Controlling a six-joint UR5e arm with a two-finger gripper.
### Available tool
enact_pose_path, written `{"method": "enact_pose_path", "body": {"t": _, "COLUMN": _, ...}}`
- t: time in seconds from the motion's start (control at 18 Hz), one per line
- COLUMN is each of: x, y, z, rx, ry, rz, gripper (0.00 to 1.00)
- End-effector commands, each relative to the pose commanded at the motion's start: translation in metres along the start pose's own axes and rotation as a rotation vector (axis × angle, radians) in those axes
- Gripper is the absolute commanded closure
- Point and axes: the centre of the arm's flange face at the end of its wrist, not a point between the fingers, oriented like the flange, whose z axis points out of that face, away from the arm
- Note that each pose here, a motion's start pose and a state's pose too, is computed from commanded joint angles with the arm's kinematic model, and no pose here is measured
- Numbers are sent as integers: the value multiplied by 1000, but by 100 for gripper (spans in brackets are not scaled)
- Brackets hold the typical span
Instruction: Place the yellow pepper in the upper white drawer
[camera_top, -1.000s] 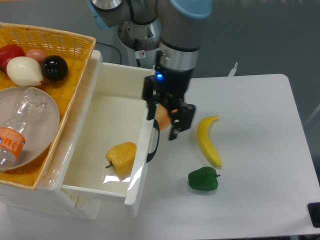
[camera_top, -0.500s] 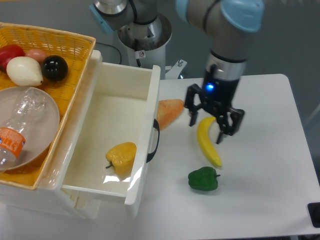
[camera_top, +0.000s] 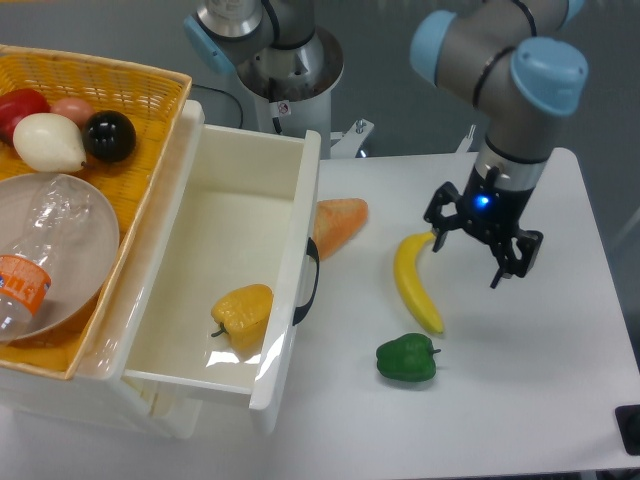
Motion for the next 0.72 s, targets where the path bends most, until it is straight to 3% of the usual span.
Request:
{"method": "enact_pose_path", "body": {"t": 0.11, "x": -9, "y": 22, "z": 12, "rx": -21, "ry": -6, "rz": 61, "gripper": 0}}
{"method": "enact_pose_path", "body": {"t": 0.39, "x": -24, "y": 46, "z": 61, "rx": -41, "ry": 42, "rz": 41, "gripper": 0}}
{"method": "enact_pose_path", "body": {"t": 0.56, "x": -31, "y": 68, "z": 62, "rx": -97, "ry": 14, "rz": 63, "gripper": 0}}
{"method": "enact_pose_path", "body": {"t": 0.72, "x": -35, "y": 64, "z": 59, "rx": -114, "ry": 13, "rz": 134, "gripper": 0}}
